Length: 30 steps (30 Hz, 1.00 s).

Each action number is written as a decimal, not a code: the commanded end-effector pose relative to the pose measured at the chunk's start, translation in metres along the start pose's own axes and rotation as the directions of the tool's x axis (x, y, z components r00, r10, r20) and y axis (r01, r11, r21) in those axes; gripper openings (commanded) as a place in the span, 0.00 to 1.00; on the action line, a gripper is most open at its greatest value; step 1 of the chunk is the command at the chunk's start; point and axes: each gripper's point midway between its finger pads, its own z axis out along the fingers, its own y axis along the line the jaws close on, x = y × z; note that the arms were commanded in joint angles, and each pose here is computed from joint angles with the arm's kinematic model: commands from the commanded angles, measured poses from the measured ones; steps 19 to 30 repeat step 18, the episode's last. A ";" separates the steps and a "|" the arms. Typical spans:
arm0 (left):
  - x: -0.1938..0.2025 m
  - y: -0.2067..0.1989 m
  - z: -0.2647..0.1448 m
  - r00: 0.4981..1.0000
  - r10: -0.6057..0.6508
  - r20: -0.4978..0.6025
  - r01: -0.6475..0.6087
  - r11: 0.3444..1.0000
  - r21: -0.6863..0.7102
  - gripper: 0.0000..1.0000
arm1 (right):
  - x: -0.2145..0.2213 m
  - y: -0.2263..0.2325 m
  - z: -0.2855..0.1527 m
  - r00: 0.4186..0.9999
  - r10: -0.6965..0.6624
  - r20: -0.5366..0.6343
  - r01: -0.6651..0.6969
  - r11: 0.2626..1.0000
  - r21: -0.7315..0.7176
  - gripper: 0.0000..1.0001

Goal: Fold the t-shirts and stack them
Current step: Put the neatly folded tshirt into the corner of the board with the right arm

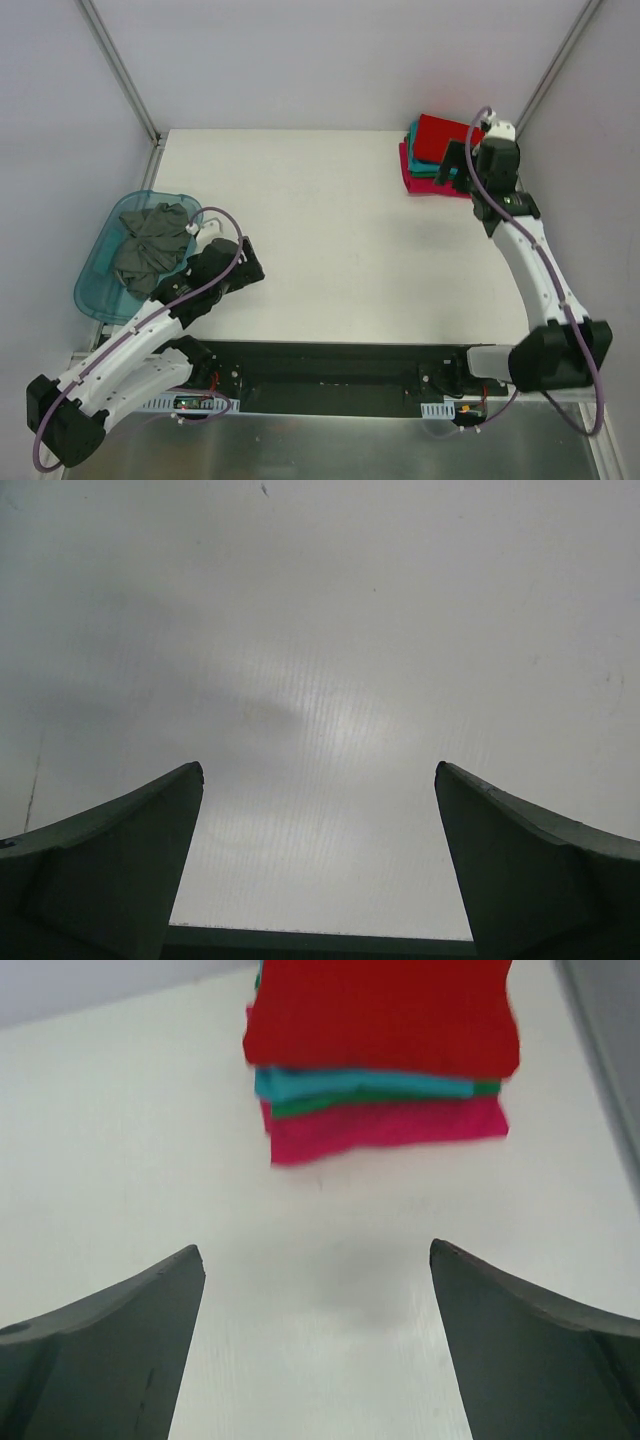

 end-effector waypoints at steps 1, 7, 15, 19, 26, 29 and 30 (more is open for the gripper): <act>-0.006 -0.009 -0.010 1.000 -0.011 0.001 0.011 0.998 0.061 0.99 | 0.070 0.012 -0.045 0.989 0.138 -0.047 -0.143 0.979 -0.145 0.96; 0.003 -0.015 -0.010 0.999 0.001 -0.049 0.003 0.996 0.091 0.99 | 0.160 0.002 -0.091 0.973 0.197 -0.122 -0.219 0.956 -0.197 0.96; 0.015 -0.013 -0.007 0.995 -0.053 -0.082 0.060 0.994 0.086 0.99 | 0.208 -0.018 -0.124 0.963 0.238 -0.123 -0.257 0.952 -0.165 0.96; 0.011 -0.018 -0.011 0.994 -0.071 -0.083 0.080 0.991 0.105 0.99 | 0.207 -0.031 -0.124 0.956 0.289 -0.049 -0.293 0.950 -0.112 0.96; 0.011 -0.018 -0.011 0.994 -0.071 -0.083 0.080 0.991 0.105 0.99 | 0.207 -0.031 -0.124 0.956 0.289 -0.049 -0.293 0.950 -0.112 0.96; 0.011 -0.018 -0.011 0.994 -0.071 -0.083 0.080 0.991 0.105 0.99 | 0.207 -0.031 -0.124 0.956 0.289 -0.049 -0.293 0.950 -0.112 0.96; 0.011 -0.018 -0.011 0.994 -0.071 -0.083 0.080 0.991 0.105 0.99 | 0.207 -0.031 -0.124 0.956 0.289 -0.049 -0.293 0.950 -0.112 0.96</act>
